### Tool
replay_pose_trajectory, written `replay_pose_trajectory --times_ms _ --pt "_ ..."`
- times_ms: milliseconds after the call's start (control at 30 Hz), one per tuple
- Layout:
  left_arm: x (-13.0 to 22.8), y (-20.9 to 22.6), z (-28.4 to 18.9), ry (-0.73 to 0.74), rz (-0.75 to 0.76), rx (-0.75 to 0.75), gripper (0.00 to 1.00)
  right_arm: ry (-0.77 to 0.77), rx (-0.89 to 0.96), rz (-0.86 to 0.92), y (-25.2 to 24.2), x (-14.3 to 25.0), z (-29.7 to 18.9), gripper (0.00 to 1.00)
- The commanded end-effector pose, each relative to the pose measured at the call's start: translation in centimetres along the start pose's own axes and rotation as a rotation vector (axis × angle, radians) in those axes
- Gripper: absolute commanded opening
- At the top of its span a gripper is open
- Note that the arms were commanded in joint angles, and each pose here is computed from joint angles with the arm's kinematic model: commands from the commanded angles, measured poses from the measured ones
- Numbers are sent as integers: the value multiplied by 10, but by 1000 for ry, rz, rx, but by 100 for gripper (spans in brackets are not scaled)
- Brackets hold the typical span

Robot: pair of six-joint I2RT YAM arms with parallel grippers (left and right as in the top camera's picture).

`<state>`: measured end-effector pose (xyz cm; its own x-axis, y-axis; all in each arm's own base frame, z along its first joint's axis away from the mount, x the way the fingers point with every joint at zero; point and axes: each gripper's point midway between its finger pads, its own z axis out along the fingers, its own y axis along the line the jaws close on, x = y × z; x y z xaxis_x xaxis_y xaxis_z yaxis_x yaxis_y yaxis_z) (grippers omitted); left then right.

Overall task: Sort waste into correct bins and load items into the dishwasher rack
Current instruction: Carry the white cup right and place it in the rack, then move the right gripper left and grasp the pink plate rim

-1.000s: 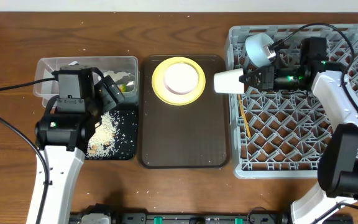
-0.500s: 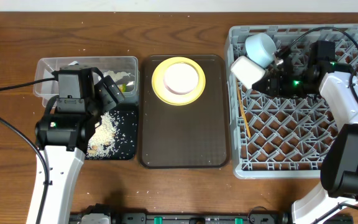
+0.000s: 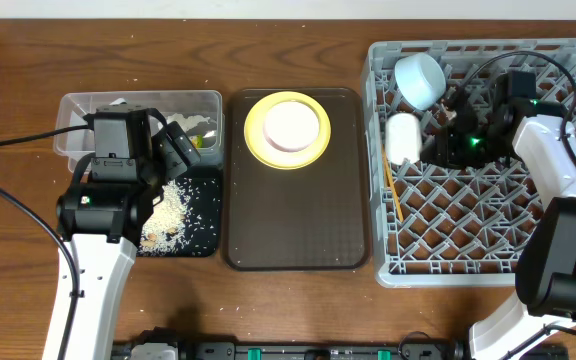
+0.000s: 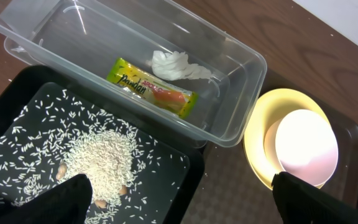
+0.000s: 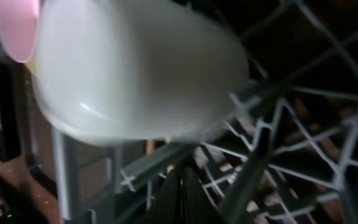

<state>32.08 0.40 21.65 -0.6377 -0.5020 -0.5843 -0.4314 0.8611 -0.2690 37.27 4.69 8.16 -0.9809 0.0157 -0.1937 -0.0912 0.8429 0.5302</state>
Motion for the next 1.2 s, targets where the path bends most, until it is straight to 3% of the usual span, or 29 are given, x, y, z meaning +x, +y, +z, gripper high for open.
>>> replay_pose_trajectory --times_ms 0,267,633,900,1167 --pt "-6 0 -4 -18 1 2 95 27 44 8 -13 6 3 6" --pt "-6 0 -4 -18 1 2 95 -43 57 18 0 -6 -18 12" --pt "-6 0 -4 -18 1 2 95 -165 171 -208 68 -12 -54 11" --pt "-6 0 -4 -18 1 2 95 -196 135 -482 160 -14 -8 12" --pt "-6 0 -4 -18 1 2 95 -265 162 -738 238 -8 55 23"
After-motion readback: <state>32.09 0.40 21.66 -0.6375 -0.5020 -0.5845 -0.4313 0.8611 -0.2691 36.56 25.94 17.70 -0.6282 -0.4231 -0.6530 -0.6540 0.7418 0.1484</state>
